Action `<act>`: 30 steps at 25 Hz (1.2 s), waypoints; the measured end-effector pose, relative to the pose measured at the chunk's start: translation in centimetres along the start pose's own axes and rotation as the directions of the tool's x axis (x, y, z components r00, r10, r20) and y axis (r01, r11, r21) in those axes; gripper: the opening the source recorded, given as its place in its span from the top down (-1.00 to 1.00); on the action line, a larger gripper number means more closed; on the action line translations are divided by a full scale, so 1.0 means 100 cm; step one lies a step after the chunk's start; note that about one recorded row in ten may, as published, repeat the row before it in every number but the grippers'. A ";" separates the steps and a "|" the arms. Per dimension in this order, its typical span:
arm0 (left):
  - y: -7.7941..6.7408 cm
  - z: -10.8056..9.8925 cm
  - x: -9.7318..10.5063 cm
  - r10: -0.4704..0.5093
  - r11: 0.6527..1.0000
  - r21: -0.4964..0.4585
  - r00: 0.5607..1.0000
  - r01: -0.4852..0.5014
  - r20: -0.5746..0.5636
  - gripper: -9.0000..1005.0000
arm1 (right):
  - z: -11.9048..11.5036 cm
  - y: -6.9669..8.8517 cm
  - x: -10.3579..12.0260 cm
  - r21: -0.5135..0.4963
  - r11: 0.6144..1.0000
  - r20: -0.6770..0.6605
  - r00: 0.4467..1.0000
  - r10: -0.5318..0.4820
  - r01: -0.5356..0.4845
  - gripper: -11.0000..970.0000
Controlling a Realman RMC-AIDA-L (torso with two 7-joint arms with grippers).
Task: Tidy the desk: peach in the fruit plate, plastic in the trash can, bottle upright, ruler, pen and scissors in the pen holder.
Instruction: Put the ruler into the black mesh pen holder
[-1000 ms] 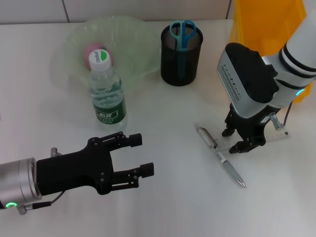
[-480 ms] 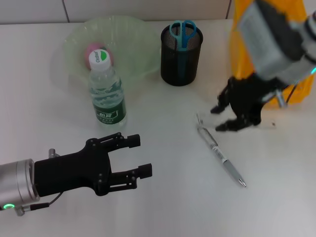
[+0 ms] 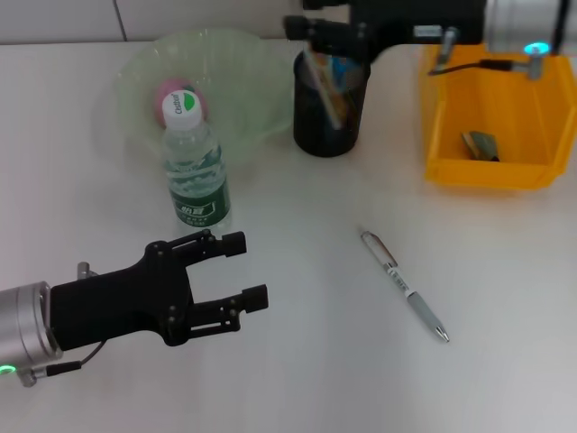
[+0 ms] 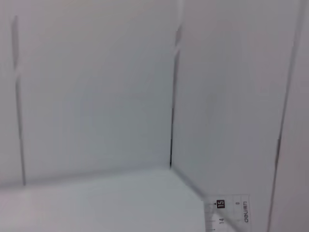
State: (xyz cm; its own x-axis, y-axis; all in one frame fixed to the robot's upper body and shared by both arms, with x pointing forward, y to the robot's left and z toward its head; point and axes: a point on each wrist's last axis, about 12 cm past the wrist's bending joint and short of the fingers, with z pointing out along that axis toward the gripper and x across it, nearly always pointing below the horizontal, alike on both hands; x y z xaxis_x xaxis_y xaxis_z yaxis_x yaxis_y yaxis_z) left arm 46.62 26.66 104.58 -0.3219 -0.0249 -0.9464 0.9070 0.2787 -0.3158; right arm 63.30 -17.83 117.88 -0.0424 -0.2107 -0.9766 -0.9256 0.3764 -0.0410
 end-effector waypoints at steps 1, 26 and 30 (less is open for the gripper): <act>0.000 0.000 0.000 0.000 1.000 0.000 1.000 0.000 0.000 -0.60 | 0.005 0.001 0.005 0.014 1.000 0.038 0.999 0.015 -0.015 0.16; -0.003 -0.007 -0.003 0.059 0.998 0.022 0.998 -0.059 0.015 -0.60 | 0.008 -0.005 0.061 0.353 0.884 0.372 0.913 0.168 -0.307 0.10; -0.005 -0.005 -0.002 0.062 0.998 0.028 0.998 -0.063 0.017 -0.60 | 0.009 -0.005 0.062 0.349 0.876 0.374 0.907 0.194 -0.332 0.09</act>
State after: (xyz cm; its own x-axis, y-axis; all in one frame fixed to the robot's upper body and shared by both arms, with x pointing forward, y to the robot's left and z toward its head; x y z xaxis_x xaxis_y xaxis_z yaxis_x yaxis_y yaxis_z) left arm 46.14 27.00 104.95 -0.2602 -0.0237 -0.9653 0.9325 0.2531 -0.2575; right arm 63.79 -18.54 111.65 -0.0775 0.2200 -0.9724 -0.6660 0.7144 0.2147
